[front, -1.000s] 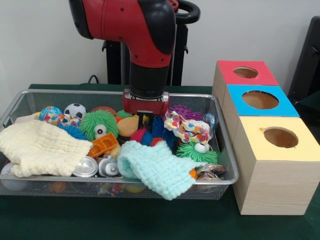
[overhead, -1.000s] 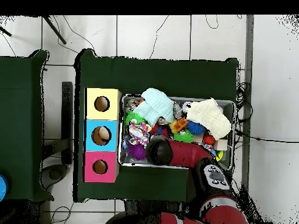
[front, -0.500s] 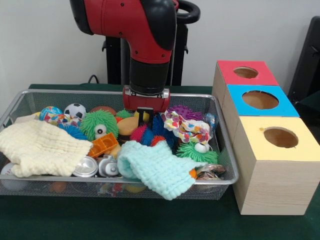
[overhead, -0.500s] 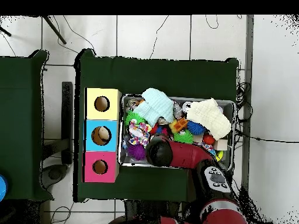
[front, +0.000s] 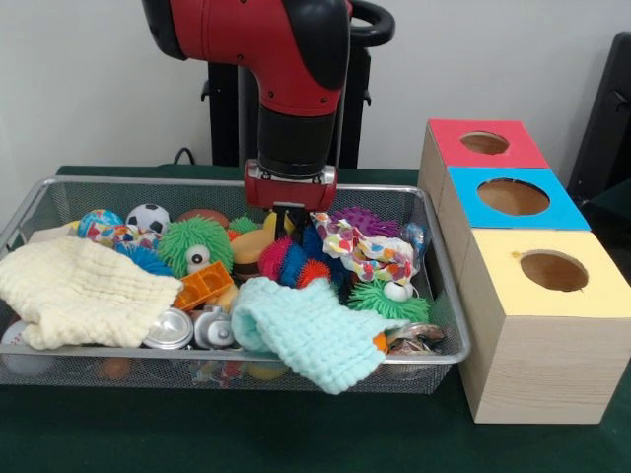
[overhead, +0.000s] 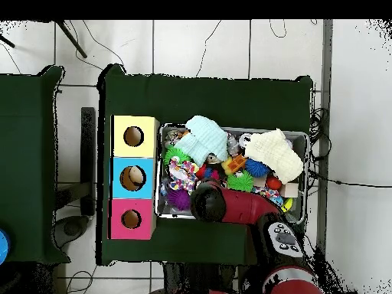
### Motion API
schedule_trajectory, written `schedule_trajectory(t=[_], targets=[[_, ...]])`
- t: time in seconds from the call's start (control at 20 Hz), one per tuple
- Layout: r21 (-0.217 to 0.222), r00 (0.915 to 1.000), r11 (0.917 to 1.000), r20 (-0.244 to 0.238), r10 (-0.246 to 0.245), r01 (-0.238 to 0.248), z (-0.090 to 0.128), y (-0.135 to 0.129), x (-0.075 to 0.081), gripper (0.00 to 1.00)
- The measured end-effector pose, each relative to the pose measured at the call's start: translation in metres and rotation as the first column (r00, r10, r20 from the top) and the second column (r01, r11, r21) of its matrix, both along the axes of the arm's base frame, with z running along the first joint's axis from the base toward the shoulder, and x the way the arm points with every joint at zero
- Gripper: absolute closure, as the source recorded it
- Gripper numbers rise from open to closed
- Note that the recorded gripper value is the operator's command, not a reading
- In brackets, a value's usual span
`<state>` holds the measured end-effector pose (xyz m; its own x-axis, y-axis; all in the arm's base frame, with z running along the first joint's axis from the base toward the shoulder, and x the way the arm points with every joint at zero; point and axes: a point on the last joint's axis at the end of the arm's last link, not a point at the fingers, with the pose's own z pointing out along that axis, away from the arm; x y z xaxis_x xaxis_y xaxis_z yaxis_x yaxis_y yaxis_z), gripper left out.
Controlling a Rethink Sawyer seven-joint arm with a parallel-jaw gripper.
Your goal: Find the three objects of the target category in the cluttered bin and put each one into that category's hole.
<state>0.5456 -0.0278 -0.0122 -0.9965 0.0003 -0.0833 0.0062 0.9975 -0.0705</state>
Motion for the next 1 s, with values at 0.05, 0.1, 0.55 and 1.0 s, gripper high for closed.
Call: schedule_trajectory(t=[0.05, 0.1, 0.55, 1.0], targets=[[0.001, 1.0, 1.0, -0.001, -0.001, 0.001, 0.0003, 0.0004, -0.0006, 1.0], [0.002, 1.0, 1.0, -0.003, -0.004, 0.004, 0.0008, 0.0008, -0.0016, 1.0], [0.011, 0.9996, 0.9996, -0.011, -0.026, 0.026, 0.0012, 0.0028, -0.0044, 1.0], [0.011, 0.9995, 0.9995, -0.009, -0.029, 0.029, 0.0021, 0.003, -0.0052, 1.0]])
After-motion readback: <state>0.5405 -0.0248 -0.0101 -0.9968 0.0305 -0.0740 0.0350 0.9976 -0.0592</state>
